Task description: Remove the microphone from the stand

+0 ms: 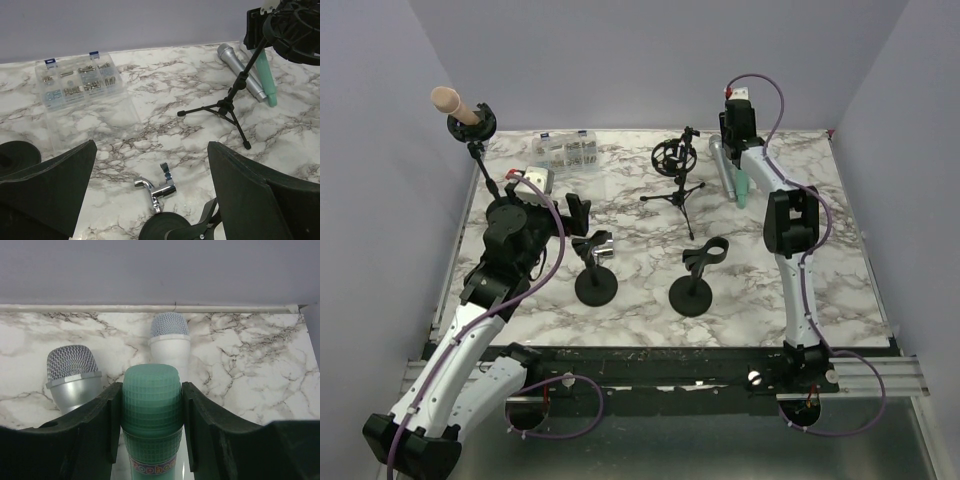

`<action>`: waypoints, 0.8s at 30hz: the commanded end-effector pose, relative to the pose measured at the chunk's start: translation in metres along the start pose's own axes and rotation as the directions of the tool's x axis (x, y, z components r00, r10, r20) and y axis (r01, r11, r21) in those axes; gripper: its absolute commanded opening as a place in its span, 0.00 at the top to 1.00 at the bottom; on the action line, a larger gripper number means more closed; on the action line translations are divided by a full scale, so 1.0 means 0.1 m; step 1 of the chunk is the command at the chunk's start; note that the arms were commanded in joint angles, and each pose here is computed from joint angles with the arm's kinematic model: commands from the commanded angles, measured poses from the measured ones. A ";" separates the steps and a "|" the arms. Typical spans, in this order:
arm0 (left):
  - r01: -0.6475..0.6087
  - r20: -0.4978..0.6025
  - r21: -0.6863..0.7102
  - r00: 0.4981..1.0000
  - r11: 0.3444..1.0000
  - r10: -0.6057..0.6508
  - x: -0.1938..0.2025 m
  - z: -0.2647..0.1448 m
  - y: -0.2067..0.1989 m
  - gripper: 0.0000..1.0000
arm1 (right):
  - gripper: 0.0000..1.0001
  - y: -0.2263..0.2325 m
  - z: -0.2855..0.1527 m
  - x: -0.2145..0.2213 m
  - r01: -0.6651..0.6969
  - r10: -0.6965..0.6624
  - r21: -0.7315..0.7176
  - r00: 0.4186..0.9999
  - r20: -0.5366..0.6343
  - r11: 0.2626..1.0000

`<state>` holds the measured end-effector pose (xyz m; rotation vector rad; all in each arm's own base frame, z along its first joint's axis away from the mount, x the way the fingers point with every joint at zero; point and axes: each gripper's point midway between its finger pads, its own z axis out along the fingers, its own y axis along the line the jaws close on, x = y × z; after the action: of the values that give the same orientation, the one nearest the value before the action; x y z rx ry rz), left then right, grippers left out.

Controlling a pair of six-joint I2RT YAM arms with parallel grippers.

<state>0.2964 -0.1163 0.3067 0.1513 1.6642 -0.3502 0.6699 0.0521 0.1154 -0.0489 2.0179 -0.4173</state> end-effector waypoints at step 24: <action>-0.047 -0.011 -0.045 0.999 0.998 0.046 0.03 0.13 0.08 0.04 | 0.62 0.30 0.64 0.07 -0.067 0.077 -0.077 0.989 0.128 0.995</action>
<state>0.3083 -0.1145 0.2943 0.1616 1.6973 -0.2952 0.7170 0.0574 0.0724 -0.0614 1.9360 -0.3324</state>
